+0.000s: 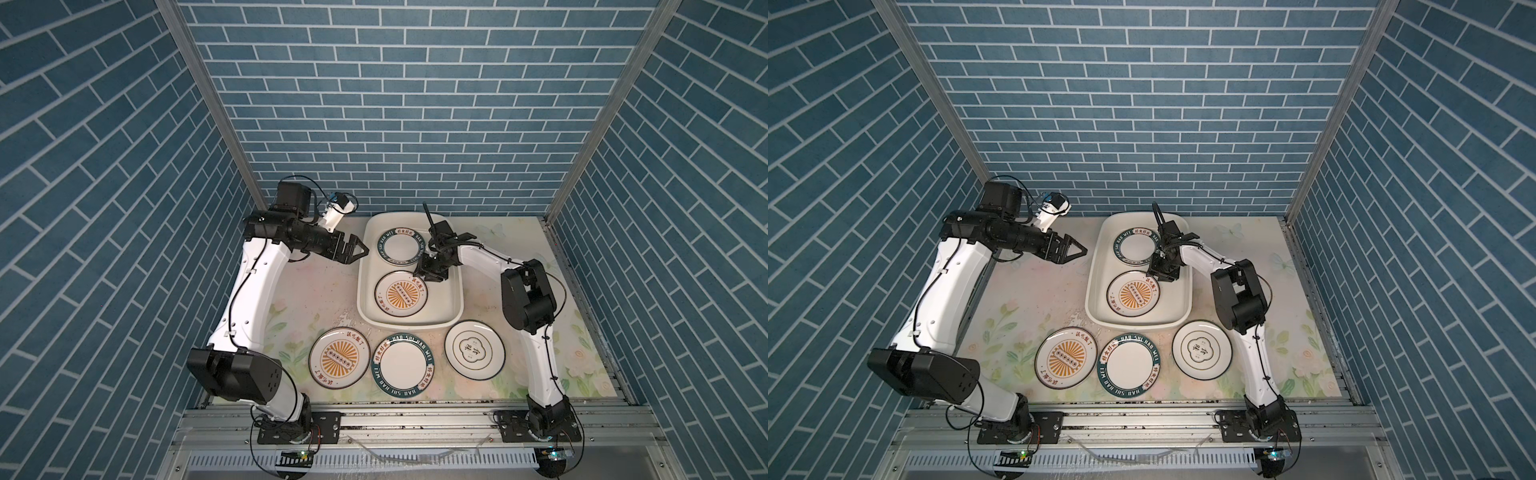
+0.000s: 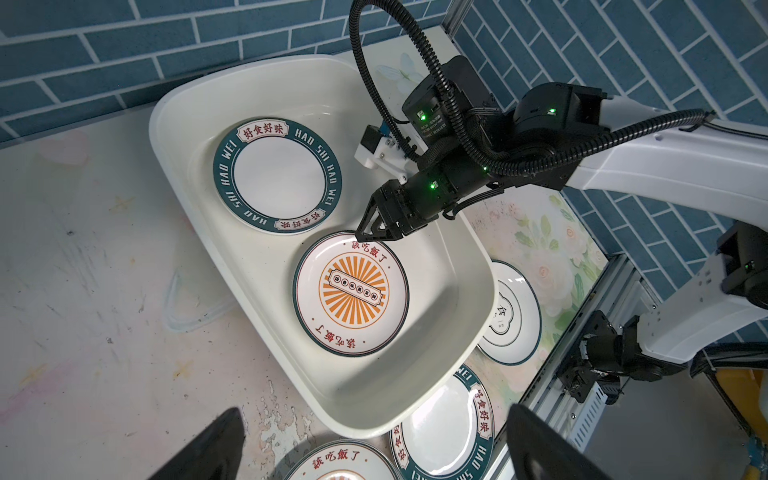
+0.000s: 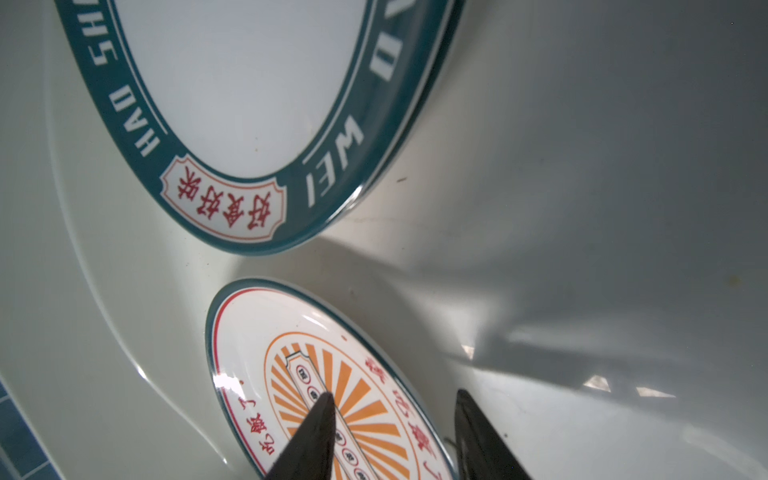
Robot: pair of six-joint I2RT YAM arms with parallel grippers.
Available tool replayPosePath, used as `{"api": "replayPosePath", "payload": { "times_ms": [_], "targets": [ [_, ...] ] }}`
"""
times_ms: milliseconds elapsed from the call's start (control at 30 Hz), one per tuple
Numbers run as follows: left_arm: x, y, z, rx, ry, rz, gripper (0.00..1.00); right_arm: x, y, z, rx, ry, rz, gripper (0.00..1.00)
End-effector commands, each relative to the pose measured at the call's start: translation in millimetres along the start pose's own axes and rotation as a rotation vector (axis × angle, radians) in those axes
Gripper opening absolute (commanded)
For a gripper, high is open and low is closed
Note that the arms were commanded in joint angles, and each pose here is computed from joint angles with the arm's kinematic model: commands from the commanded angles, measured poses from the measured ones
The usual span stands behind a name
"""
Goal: Place the plates into the plastic bin on the countertop
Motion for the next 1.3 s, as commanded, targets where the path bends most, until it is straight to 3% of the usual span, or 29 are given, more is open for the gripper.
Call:
{"api": "replayPosePath", "payload": {
  "times_ms": [0,267,500,733,933,1267],
  "targets": [
    [-4,3,0,-0.008,-0.015,0.011,1.0,-58,27,25,-0.055,-0.183,0.014,0.48],
    [-11,4,3,-0.024,-0.015,0.01,1.0,-165,48,35,-0.119,-0.438,0.025,0.48],
    [-16,-17,3,0.029,-0.054,-0.107,1.0,-224,1,-35,-0.011,-0.519,-0.012,0.48],
    [-12,-32,-5,0.006,-0.032,-0.261,1.0,-233,-73,-129,0.188,-0.544,-0.033,0.48],
    [-15,-37,-14,0.041,-0.021,-0.273,1.0,-221,-132,-199,0.387,-0.555,-0.076,0.49],
    [-18,-43,-25,0.049,-0.025,-0.274,0.99,-207,-178,-261,0.542,-0.568,-0.072,0.49]
  ]
}}
Point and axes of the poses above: each gripper's point midway between its finger pads, its own x axis out along the fingers, its own y axis along the line the jaws close on, z = x × y, the point moved 4 cm from there along -x, back along the fingers, and after that the axes turned 1 degree about -x, right-handed, at the moved point
